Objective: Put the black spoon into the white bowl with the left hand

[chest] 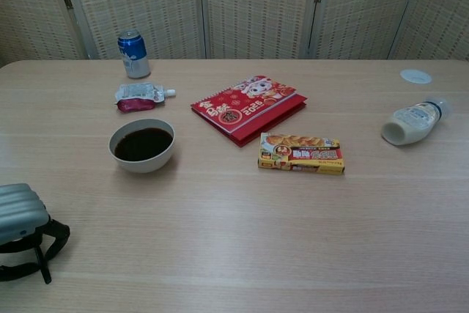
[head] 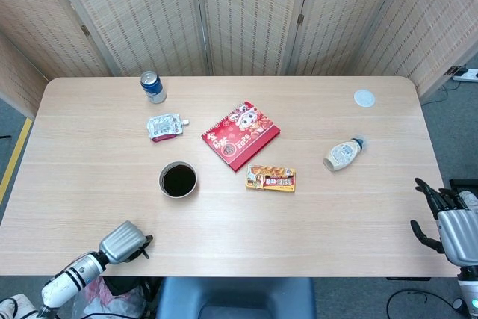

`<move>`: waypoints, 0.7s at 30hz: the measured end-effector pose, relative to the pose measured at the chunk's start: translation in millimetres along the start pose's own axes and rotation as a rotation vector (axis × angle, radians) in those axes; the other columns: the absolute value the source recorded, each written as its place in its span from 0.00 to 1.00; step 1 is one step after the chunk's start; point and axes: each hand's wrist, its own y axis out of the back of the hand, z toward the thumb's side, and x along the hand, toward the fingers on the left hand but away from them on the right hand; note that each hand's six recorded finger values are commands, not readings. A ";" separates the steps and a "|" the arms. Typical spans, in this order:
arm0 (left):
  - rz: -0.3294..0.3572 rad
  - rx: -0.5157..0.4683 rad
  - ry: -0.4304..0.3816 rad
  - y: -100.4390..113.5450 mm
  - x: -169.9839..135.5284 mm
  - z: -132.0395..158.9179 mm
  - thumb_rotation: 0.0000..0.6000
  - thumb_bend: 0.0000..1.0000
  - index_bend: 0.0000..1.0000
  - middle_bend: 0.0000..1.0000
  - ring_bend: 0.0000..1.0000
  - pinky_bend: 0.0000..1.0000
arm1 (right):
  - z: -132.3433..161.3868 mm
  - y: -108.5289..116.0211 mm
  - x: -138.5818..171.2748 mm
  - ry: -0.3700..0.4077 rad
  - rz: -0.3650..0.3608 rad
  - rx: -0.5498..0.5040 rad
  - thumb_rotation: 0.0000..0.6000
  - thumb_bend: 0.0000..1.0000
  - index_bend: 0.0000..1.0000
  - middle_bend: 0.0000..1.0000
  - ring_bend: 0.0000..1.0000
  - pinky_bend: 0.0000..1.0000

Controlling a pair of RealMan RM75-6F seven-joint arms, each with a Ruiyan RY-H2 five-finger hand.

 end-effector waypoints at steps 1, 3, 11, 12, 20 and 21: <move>0.000 -0.002 0.001 -0.5 0.2 -0.2 1.00 0.41 0.53 0.98 0.96 1.00 | 0.0 0.0 -0.1 0.000 0.000 0.000 1.00 0.29 0.07 0.24 0.32 0.22; -0.001 -0.003 0.003 -1.1 0.2 -0.6 1.00 0.41 0.53 0.98 0.96 1.00 | 0.0 0.0 -0.2 0.000 -0.001 0.000 1.00 0.29 0.07 0.24 0.32 0.22; 0.003 -0.023 0.008 -1.7 1.1 -0.4 1.00 0.42 0.56 0.98 0.96 1.00 | 0.3 0.5 -0.3 0.002 -0.003 -0.001 1.00 0.29 0.07 0.24 0.32 0.22; 0.005 -0.026 0.010 -1.3 1.2 -0.6 1.00 0.43 0.57 0.98 0.96 1.00 | 0.4 0.7 -0.4 0.002 -0.004 -0.001 1.00 0.29 0.07 0.24 0.32 0.22; 0.033 -0.109 0.053 9.0 1.6 -9.0 1.00 0.43 0.61 0.98 0.96 1.00 | 0.8 2.5 -0.4 0.006 -0.012 -0.002 1.00 0.29 0.07 0.24 0.33 0.22; 0.039 -0.120 0.062 11.1 1.5 -11.2 1.00 0.43 0.61 0.98 0.96 1.00 | 0.9 2.8 -0.3 0.007 -0.016 -0.003 1.00 0.29 0.07 0.24 0.33 0.22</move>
